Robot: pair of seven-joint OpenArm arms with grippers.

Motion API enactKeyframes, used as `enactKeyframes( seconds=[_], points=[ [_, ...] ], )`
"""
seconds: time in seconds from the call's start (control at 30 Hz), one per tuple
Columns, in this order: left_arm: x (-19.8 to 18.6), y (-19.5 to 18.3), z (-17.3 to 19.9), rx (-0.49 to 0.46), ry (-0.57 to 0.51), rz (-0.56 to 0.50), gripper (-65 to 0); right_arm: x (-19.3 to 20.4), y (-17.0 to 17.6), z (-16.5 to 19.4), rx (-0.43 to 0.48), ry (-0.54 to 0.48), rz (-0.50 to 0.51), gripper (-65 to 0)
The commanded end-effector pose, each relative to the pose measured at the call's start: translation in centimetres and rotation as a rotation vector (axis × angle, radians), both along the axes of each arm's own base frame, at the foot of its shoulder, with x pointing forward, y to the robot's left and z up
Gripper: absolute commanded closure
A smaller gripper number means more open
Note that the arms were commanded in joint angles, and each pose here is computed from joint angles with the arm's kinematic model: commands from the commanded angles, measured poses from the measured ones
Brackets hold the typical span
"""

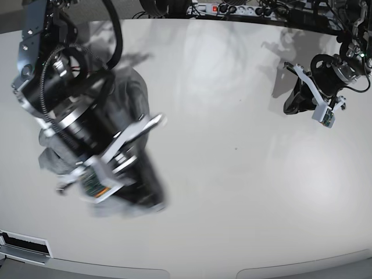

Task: Layout the t-shirt on the table in an organized manner, then fold the t-shirt properly
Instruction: 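Grasp the shirt with the right gripper and drag it outward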

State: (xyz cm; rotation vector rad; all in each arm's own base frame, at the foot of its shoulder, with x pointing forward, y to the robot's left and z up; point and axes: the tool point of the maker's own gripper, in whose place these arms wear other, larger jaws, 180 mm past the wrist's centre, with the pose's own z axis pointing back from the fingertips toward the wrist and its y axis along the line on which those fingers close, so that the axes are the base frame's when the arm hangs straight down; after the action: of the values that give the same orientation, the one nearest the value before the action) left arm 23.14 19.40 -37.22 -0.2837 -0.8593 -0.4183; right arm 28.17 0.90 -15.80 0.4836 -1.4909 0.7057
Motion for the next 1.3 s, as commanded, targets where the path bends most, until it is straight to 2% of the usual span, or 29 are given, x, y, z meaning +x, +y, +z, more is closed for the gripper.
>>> enactKeyframes(
  seconds=[0.0,0.17,0.23,0.27,0.33,0.43,0.5,0.53,0.57,0.7,0.8,0.9,1.0,1.07,1.1,1.2,1.23,1.27],
  points=[
    [0.7,0.0,1.2,-0.011,-0.042,-0.007,0.0,-0.9,1.3,2.1,0.062,-0.073,0.073,0.0],
    [0.7,0.0,1.2,-0.010,-0.041,-0.007,0.0,-4.0,6.7,1.4,0.001,-0.112,0.338,0.0],
    [0.7,0.0,1.2,-0.010,-0.041,-0.007,0.0,-3.4,7.5,1.4,-0.023,-0.141,0.338,0.0],
    [0.7,0.0,1.2,-0.010,-0.041,-0.007,0.0,-2.6,7.4,1.8,-0.025,-0.161,0.298,0.0],
    [0.7,0.0,1.2,-0.010,-0.041,-0.007,0.0,0.2,5.9,3.2,-0.014,-0.197,0.137,0.0],
    [0.7,0.0,1.2,-0.010,-0.040,-0.008,0.0,5.2,0.2,5.4,0.042,-0.217,-0.214,0.0],
    [0.7,0.0,1.2,-0.010,-0.040,-0.007,0.0,6.9,-3.9,5.8,0.090,-0.191,-0.391,0.0],
    [0.7,0.0,1.2,-0.011,-0.040,-0.007,0.0,7.4,-5.4,5.6,0.104,-0.167,-0.445,0.0],
    [0.7,0.0,1.2,-0.011,-0.041,-0.007,0.0,7.8,-6.4,4.8,0.096,-0.132,-0.480,0.0],
    [0.8,0.0,1.3,-0.016,-0.051,-0.006,0.0,9.3,-9.3,-0.2,-0.046,0.003,-0.557,0.0],
    [0.8,-0.1,1.3,-0.016,-0.051,-0.006,0.0,10.6,-12.3,-4.8,-0.142,0.129,-0.670,0.0],
    [0.8,0.0,1.4,-0.016,-0.051,-0.006,0.0,10.7,-13.5,-9.3,-0.265,0.249,-0.669,0.0],
    [0.8,0.0,1.4,-0.016,-0.052,-0.006,0.0,10.8,-14.9,-12.2,-0.365,0.302,-0.691,0.0],
    [0.8,-0.1,1.4,-0.017,-0.052,-0.006,0.0,10.9,-16.6,-12.9,-0.385,0.319,-0.750,0.0],
    [0.9,-0.1,1.4,-0.018,-0.055,-0.006,0.0,10.9,-17.4,-12.9,-0.379,0.325,-0.785,-4.3],
    [0.9,-0.1,1.4,-0.019,-0.056,-0.005,0.0,11.0,-19.6,-12.4,-0.336,0.330,-0.864,-33.9],
    [0.9,-0.1,1.4,-0.018,-0.055,-0.006,0.0,11.1,-19.9,-12.2,-0.318,0.341,-0.872,-39.9],
    [0.9,-0.1,1.4,-0.018,-0.055,-0.006,0.0,11.2,-20.0,-12.2,-0.294,0.360,-0.863,-41.3]
  ],
)
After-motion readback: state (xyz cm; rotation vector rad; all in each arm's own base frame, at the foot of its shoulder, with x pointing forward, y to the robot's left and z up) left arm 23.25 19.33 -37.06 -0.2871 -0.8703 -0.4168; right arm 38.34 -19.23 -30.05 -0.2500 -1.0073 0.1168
